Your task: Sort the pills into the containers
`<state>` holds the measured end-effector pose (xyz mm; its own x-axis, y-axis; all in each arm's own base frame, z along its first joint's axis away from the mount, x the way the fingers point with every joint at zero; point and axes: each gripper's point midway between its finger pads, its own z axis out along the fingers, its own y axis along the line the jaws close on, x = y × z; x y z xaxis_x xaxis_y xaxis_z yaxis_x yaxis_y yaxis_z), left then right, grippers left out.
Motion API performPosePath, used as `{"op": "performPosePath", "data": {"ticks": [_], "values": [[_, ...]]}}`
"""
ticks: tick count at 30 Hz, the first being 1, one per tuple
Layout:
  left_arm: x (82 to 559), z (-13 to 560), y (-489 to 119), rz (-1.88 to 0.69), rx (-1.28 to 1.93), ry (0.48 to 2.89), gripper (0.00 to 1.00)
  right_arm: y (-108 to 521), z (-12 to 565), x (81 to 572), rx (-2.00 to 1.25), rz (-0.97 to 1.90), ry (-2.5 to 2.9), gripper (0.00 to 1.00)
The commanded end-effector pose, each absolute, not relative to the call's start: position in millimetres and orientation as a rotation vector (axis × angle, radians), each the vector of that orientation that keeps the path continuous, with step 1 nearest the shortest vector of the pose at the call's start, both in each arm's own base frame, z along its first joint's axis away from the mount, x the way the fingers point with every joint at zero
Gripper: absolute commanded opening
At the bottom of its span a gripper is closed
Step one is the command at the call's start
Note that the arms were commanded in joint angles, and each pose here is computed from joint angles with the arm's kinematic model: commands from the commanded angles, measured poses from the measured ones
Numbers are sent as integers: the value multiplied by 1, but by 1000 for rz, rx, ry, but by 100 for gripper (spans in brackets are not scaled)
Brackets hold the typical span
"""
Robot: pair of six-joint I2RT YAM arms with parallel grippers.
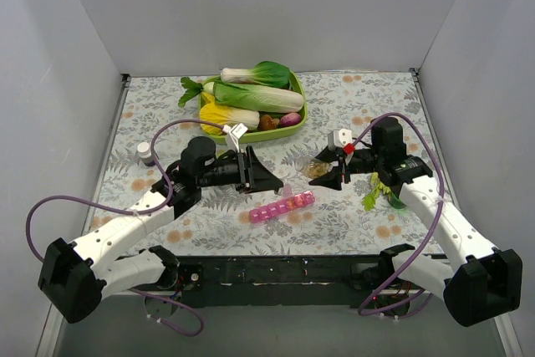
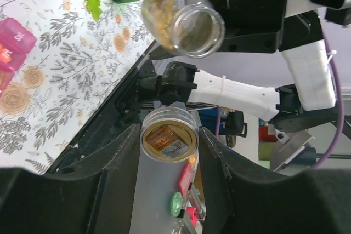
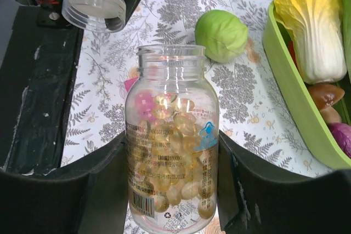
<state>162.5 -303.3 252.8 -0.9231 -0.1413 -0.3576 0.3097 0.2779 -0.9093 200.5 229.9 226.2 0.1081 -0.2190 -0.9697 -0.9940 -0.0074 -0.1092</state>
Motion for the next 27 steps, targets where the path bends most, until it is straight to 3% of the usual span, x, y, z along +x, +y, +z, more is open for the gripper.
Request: {"op": "performPosePath", "data": {"ticks": [1, 27], "values": [[166, 290, -313, -1809, 179, 2066, 19, 228, 241, 210, -1438, 885, 1260, 1], [209, 273, -327, -1770, -151, 2102, 18, 247, 228, 204, -1536, 776, 1301, 1]]}}
